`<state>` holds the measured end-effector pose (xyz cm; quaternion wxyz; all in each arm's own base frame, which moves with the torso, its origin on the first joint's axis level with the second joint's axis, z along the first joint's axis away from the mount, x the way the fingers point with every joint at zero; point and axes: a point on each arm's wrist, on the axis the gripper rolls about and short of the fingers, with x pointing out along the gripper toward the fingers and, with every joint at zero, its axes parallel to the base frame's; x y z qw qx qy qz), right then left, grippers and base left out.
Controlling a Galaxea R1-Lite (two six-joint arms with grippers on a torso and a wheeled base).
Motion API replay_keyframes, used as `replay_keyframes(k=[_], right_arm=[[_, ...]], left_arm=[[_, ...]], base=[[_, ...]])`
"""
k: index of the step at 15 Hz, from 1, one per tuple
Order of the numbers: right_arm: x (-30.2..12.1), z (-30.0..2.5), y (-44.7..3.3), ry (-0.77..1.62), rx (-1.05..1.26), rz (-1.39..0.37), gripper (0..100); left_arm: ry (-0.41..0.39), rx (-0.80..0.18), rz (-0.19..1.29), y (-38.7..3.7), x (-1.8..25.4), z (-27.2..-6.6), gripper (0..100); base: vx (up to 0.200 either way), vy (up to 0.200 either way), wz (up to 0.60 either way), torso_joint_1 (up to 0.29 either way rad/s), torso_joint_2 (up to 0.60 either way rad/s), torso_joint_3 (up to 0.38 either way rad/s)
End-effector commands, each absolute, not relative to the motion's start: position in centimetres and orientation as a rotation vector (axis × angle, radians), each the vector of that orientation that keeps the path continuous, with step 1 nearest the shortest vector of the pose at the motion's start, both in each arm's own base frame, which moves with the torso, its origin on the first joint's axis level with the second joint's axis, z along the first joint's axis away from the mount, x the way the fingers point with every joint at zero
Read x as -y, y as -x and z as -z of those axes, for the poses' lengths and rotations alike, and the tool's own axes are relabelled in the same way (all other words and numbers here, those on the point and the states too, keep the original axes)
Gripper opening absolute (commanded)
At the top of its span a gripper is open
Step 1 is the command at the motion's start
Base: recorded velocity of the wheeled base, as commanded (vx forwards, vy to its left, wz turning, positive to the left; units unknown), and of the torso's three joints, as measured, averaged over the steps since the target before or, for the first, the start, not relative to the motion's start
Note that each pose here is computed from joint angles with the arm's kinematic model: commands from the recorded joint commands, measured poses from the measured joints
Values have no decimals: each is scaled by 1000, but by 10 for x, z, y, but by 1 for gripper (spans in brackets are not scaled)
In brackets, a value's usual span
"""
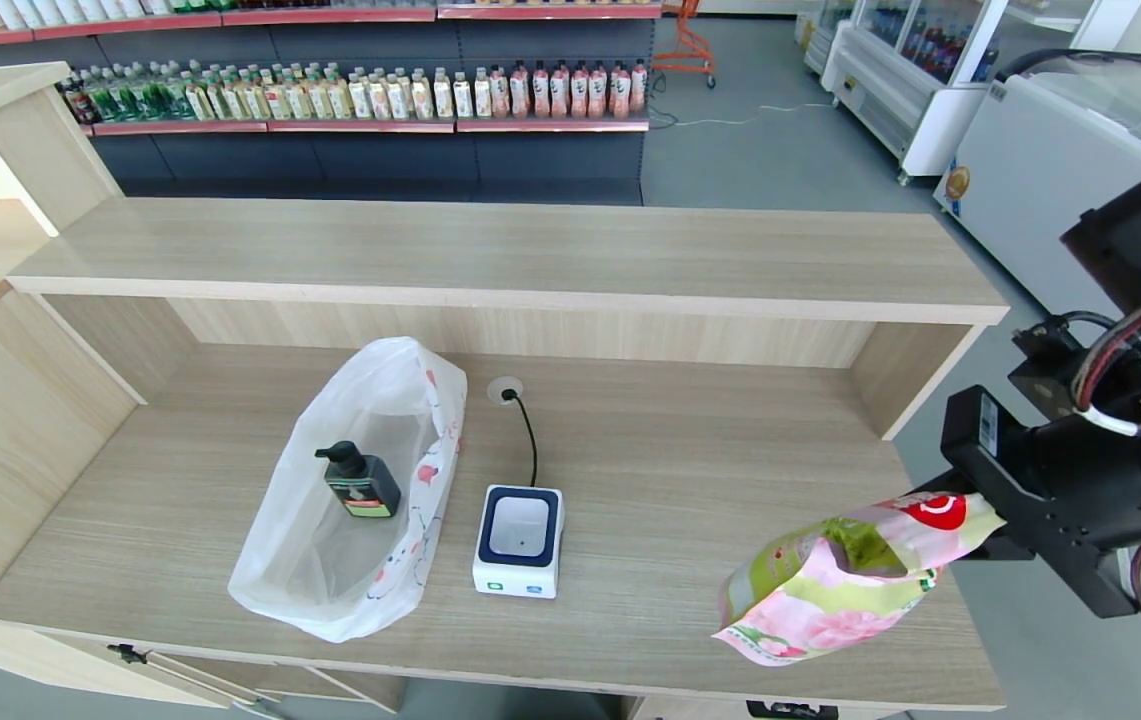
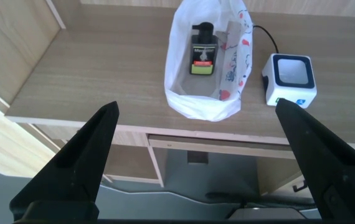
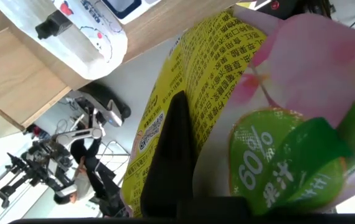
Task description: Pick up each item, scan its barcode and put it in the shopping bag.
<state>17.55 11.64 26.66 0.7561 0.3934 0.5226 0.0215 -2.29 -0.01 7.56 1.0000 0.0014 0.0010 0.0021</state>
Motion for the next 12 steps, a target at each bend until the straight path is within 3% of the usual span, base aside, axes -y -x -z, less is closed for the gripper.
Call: replay_keyframes(k=[1,7,12], right_arm=[[-116,-268,-173,-858,-1136,-57,0],[-124,-267,-169,-837,-1159,-86,0],[-137,-248,-192,-820,-1212,-17,0]], left_arm=[[-2,-2,-5,23,0,-76,100],[-2,-2,-5,23,0,-76,100],[-2,-2,-5,23,0,-76,100]], base=[[0,200,0,2,2,7],[0,200,0,-2,1,2],[0,200,0,2,3,2]])
